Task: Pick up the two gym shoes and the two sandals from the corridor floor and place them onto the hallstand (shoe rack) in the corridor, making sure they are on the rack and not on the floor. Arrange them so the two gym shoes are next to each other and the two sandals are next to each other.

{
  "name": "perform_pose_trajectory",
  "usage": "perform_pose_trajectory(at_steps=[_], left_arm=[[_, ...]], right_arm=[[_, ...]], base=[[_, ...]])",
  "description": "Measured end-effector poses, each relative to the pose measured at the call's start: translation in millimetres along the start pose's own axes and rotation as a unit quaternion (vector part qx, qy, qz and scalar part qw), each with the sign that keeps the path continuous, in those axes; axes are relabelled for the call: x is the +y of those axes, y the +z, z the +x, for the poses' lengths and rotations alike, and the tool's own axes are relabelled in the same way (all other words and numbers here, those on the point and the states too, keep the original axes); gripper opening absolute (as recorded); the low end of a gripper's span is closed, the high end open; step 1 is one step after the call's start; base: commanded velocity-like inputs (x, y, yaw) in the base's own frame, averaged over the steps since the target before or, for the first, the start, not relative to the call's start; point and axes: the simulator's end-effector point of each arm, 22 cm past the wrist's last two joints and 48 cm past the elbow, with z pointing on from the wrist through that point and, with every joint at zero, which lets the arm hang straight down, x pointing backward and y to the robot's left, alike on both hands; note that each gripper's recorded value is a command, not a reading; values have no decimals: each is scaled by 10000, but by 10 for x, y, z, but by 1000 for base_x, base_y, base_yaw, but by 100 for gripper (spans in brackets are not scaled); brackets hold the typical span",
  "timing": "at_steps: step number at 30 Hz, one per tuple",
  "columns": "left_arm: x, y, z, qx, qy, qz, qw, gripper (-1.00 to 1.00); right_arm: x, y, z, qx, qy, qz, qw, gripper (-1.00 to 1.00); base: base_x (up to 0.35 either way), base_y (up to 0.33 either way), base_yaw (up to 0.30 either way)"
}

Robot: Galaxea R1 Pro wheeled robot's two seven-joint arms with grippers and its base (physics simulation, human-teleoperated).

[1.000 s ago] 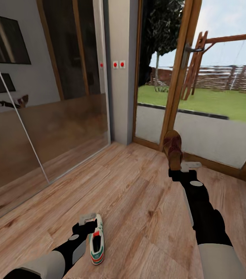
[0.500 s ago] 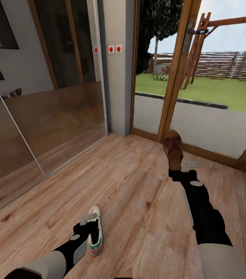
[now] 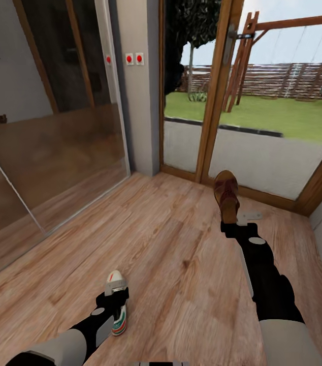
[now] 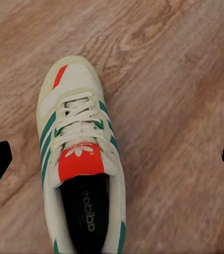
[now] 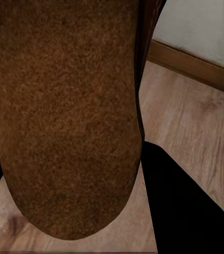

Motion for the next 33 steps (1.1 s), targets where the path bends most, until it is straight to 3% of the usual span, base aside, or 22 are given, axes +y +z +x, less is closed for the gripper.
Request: perform_pose_trajectory(at_steps=[25, 33], left_arm=[[129, 233, 750, 640, 31, -125, 9979, 100], [184, 226, 901, 468, -4, -166, 9988, 100]], right_arm=[[161, 392, 789, 644, -133, -67, 9978, -100], [193, 463, 966, 784, -164, -80, 9968, -100]], base=[[0, 0, -7], [0, 0, 0]])
